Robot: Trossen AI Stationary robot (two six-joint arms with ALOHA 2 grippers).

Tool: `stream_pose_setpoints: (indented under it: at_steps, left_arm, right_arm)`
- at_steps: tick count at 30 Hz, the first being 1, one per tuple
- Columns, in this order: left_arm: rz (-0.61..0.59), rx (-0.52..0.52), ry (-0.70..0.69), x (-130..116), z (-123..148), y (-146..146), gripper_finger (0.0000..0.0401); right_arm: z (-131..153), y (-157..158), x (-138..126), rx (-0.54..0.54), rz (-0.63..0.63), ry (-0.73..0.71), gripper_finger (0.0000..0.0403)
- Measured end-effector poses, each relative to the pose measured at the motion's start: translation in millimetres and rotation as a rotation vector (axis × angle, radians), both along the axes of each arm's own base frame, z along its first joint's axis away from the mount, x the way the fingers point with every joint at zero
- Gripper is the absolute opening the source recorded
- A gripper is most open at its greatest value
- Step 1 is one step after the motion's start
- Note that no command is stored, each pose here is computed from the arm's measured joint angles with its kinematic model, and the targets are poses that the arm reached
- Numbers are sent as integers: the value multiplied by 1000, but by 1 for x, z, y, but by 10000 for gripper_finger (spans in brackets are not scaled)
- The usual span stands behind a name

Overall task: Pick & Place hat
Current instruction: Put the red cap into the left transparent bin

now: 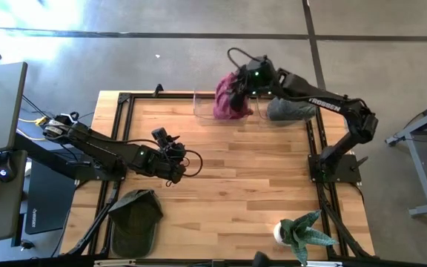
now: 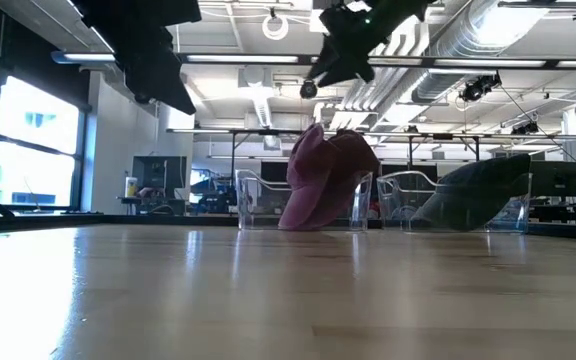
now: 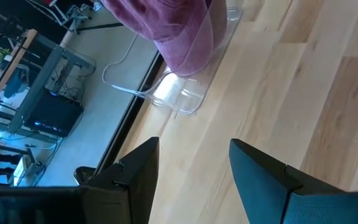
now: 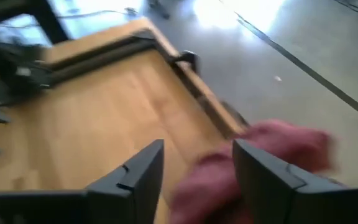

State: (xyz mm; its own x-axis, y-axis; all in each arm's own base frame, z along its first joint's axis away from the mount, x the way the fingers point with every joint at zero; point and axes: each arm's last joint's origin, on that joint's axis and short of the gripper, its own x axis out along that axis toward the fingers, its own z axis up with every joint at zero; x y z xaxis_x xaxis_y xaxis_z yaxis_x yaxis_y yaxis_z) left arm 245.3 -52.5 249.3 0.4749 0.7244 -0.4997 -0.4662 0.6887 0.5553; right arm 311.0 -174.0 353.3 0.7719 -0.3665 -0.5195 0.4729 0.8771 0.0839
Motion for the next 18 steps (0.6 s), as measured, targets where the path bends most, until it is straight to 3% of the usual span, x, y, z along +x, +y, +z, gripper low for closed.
stream_pose_setpoints:
  at_steps: [4, 9, 14, 18]
  left_arm:
    - [0, -1, -6, 0, 0, 0, 188]
    - [-7, 0, -11, 2, 1, -1, 188]
    - [-10, 1, -8, 2, 1, -1, 188]
    - [-13, -5, -6, 2, 1, -1, 188]
  right_arm:
    - [-12, 5, 23, -13, 61, -29, 112]
    - [-51, -10, 46, 17, 57, 41, 13]
    - [-92, -25, 50, 87, -2, 202, 27]
    - [-106, -29, 38, 78, -152, 383, 23]
